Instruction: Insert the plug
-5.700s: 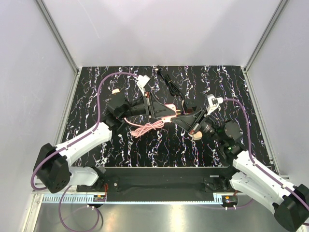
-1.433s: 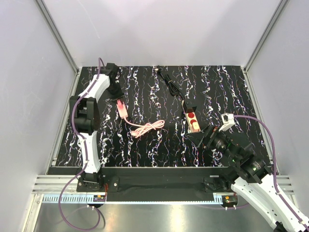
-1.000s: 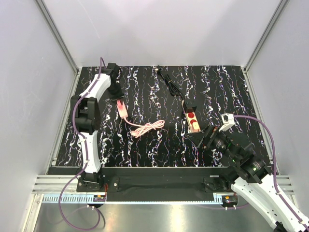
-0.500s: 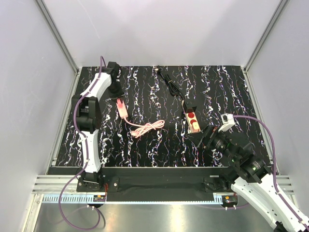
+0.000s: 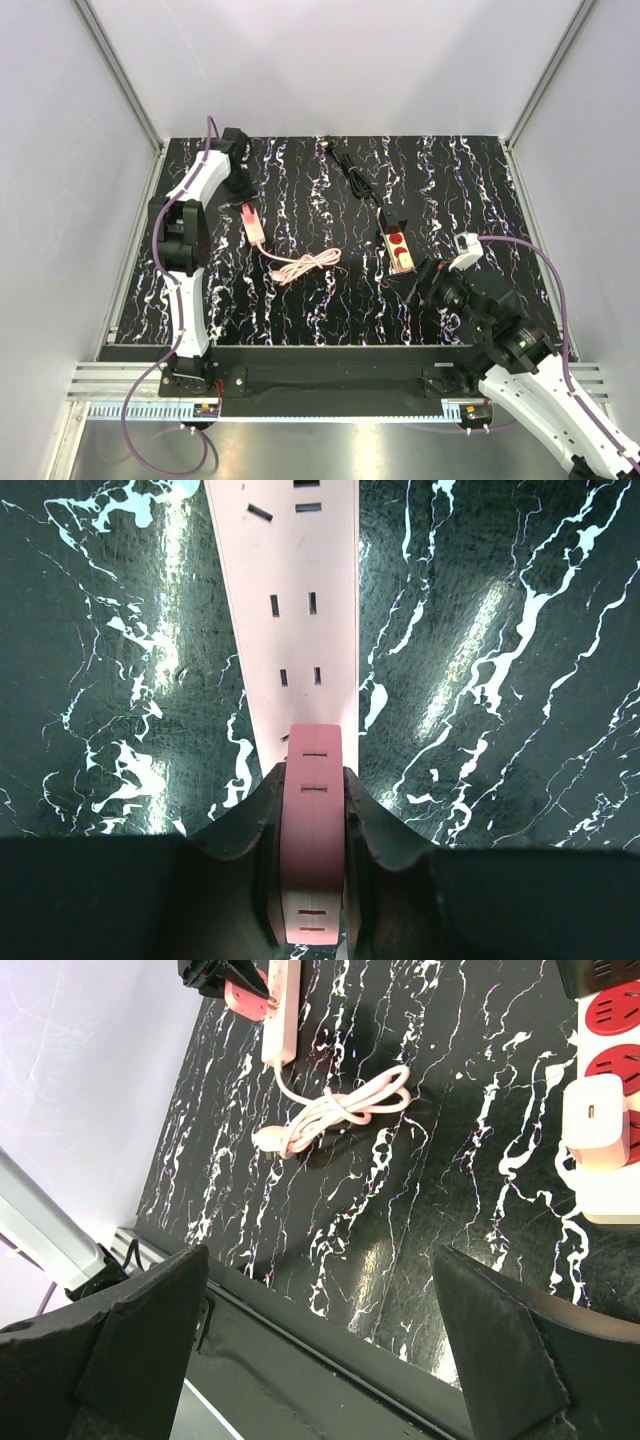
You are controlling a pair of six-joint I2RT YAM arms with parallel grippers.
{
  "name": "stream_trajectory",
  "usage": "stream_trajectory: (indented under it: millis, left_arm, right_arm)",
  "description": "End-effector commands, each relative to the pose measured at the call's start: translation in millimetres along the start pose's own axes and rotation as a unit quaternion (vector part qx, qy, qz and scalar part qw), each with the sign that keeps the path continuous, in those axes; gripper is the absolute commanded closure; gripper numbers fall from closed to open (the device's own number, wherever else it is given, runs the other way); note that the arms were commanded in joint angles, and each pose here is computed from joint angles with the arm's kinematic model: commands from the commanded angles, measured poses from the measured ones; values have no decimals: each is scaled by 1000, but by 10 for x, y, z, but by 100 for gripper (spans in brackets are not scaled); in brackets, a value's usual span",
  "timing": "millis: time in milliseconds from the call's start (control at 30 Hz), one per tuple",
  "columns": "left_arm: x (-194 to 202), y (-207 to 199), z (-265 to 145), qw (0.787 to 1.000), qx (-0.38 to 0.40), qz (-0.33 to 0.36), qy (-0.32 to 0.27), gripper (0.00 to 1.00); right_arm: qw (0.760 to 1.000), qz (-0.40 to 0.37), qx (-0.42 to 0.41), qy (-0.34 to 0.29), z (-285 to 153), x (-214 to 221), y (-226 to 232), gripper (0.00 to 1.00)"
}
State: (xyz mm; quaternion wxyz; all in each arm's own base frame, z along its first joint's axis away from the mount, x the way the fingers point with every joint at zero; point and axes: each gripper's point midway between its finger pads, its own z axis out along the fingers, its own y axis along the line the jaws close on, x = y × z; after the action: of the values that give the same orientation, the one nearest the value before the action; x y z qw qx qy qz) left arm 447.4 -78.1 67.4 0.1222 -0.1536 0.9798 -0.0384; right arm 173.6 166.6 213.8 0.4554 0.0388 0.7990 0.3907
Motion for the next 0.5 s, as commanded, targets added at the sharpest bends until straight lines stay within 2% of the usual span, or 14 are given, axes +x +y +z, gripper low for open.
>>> stream_trajectory:
  millis: [0,467]
  left_arm:
    - [49,-37,-16,1000,7,-2,6,100]
    - [71,-48,-75,1000,1,-1,0,100]
  right_arm:
    - [1000,-10,-11,-25,-36,-181,125,0]
    - [1000,-10,-10,-23,-33,-141,92,0]
